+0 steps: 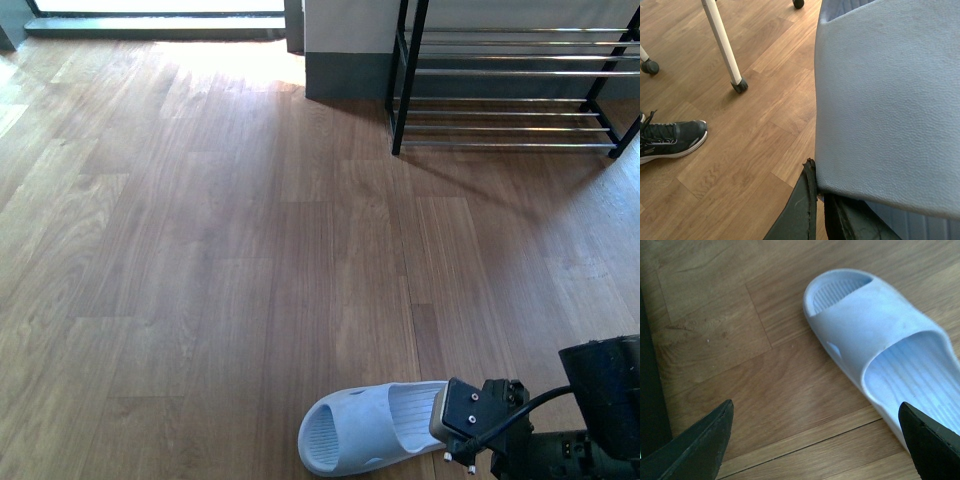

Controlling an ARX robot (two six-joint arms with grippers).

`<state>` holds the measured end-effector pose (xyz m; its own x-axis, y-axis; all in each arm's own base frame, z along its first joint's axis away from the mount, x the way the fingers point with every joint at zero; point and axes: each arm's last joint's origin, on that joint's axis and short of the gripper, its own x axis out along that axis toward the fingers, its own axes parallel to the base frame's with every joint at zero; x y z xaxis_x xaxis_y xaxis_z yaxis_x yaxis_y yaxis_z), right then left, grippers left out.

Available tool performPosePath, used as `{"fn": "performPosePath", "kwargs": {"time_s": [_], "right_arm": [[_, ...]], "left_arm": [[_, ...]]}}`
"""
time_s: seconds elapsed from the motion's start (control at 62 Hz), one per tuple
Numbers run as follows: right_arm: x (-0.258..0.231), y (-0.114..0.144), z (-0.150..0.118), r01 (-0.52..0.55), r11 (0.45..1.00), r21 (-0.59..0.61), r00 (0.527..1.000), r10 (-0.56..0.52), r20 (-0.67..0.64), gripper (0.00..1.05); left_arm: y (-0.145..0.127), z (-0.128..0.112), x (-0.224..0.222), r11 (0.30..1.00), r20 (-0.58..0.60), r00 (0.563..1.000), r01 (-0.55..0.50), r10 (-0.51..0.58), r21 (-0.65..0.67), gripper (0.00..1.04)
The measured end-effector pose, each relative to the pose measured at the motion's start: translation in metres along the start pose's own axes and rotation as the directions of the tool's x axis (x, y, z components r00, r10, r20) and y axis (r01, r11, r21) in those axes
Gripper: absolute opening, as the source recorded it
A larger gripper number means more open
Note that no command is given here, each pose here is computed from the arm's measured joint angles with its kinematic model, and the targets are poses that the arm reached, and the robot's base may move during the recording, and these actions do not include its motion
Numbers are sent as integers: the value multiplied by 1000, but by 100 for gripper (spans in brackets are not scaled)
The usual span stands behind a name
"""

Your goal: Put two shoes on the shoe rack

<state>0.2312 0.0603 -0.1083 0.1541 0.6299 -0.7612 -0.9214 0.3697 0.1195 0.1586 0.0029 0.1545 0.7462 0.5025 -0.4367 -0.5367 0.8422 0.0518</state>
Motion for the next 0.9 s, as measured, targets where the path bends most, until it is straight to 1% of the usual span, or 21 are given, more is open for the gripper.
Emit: {"fn": "performPosePath", "kwargs": {"time_s": [0.097,0.306,0.612,0.903], "right_arm": [[14,-5,-8,1,1000,24,1000,0,-23,96],[37,-17,-5,-13,999,36,1000,13,-12,96],[67,-25,-19,-37,996,78,997,42,-58,96],[90,-32,-15,-50,993,105,997,55,-50,96]], "left_arm": [[0,0,0,1000,0,1000,0,0,0,2],[0,0,0,1000,0,1000,0,0,0,2],[0,0,0,1000,0,1000,0,0,0,2],[0,0,0,1000,0,1000,0,0,0,2]]}}
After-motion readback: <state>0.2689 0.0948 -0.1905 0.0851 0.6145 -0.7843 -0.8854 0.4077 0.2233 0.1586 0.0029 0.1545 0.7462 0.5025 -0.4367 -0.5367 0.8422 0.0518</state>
